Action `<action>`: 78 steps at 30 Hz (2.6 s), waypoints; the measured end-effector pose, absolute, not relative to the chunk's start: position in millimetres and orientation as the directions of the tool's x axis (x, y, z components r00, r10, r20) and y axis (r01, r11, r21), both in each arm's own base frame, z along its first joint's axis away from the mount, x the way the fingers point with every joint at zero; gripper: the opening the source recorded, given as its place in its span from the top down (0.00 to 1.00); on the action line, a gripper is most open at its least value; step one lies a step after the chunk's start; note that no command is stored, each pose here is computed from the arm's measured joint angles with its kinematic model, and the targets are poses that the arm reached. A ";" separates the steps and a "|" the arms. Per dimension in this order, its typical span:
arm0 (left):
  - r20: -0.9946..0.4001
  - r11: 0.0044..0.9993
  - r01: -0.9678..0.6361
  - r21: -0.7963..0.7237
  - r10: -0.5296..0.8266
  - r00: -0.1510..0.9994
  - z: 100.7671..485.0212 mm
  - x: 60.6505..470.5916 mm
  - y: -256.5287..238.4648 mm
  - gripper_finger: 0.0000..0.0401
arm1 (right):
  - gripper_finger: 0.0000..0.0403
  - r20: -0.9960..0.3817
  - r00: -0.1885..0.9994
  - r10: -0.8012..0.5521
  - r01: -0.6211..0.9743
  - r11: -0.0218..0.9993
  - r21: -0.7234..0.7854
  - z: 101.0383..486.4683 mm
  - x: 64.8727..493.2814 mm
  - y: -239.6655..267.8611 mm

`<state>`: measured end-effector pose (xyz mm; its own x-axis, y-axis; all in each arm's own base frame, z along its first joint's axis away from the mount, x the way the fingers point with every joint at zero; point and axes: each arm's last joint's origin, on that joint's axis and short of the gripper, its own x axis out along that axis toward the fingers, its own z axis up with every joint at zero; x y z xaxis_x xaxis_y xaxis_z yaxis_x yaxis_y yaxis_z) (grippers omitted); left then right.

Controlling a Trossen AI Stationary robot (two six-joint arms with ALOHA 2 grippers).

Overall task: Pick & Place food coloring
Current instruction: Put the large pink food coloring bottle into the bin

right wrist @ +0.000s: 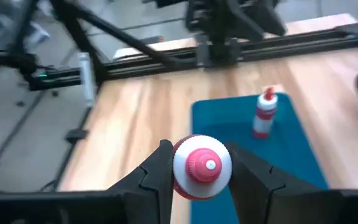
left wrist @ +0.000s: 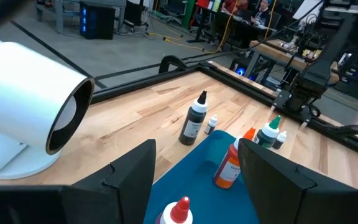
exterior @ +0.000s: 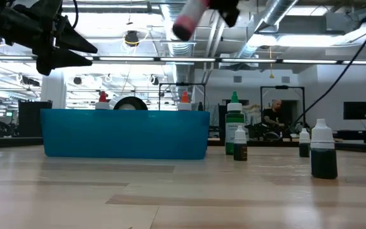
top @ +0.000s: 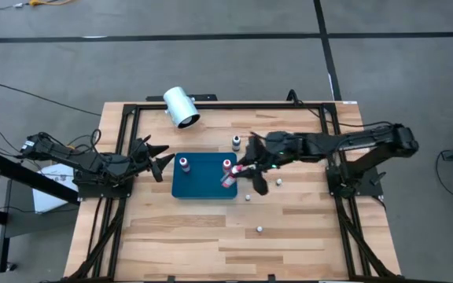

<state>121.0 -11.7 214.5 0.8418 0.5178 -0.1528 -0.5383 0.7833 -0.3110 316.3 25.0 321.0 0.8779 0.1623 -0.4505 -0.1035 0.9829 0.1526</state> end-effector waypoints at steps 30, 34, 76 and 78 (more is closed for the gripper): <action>-0.195 0.796 -0.541 -0.272 0.505 0.841 209.7 120.1 -11.8 0.45 | 0.72 -0.763 0.640 -0.088 0.016 0.995 -0.101 211.6 380.0 18.5; -0.198 0.797 -0.542 -0.268 0.505 0.840 209.2 120.0 -11.8 0.45 | 0.71 -0.765 0.635 -0.112 0.012 0.991 -0.135 206.1 382.9 18.0; -0.207 0.796 -0.545 -0.263 0.505 0.838 208.2 119.7 -11.7 0.45 | 0.66 -0.781 0.617 -0.097 -0.014 0.991 -0.134 195.8 385.7 16.2; -0.207 0.796 -0.545 -0.263 0.505 0.838 208.2 119.7 -11.7 0.45 | 0.66 -0.781 0.617 -0.097 -0.014 0.991 -0.134 195.8 385.7 16.2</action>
<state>119.7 -11.7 208.2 0.8382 0.5048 -0.2067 -0.5445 0.7965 -0.2630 385.7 16.2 195.8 0.6166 -0.0971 -0.7813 -0.0139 0.9909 -0.1341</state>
